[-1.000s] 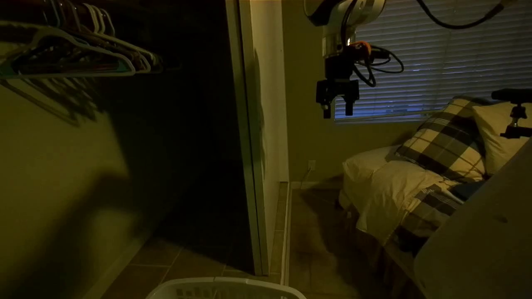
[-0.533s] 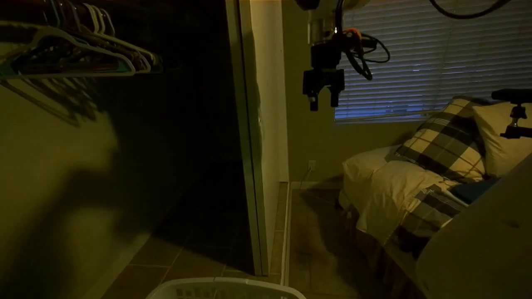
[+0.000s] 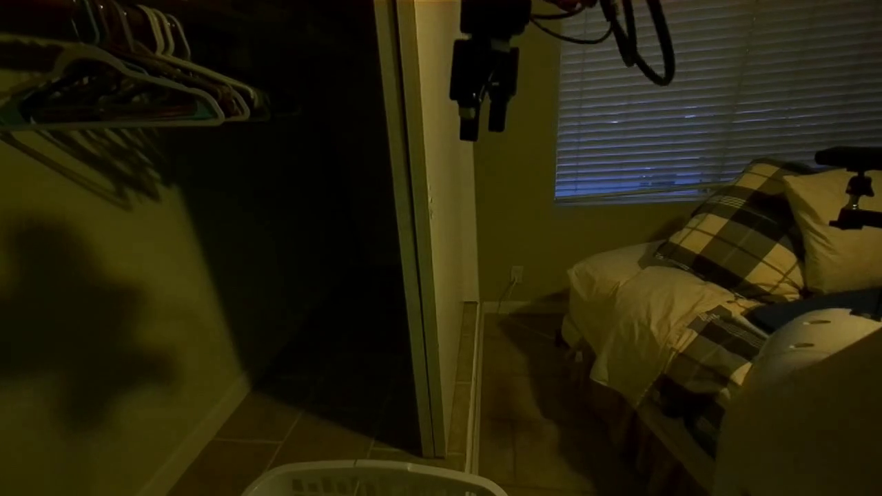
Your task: Pick up the small bottle and place it on the top shelf
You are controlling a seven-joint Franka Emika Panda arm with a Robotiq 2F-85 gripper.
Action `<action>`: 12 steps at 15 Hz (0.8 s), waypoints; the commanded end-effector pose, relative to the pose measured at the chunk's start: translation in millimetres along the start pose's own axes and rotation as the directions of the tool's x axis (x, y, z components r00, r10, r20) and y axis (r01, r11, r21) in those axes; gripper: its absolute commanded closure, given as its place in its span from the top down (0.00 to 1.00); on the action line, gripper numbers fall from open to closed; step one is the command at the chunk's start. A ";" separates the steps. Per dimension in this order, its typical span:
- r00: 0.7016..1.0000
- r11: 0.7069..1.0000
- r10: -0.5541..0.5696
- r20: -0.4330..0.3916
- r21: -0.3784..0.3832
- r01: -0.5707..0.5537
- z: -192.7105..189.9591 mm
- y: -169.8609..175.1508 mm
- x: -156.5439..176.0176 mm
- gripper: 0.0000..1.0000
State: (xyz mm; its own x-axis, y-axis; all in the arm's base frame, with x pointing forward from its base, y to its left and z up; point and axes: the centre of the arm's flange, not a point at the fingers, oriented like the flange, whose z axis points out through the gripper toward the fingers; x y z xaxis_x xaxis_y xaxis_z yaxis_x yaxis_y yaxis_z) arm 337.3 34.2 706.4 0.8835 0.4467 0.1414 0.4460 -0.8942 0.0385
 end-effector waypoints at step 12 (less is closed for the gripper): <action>0.912 0.907 -0.390 -0.126 0.117 0.404 -24.9 -139.6 8.1 1.00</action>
State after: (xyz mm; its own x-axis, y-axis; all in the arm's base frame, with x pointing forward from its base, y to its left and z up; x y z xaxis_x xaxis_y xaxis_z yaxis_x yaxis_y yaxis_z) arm 278.6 161.9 726.8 0.6140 0.7523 0.2388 0.7781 -0.6276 -0.0236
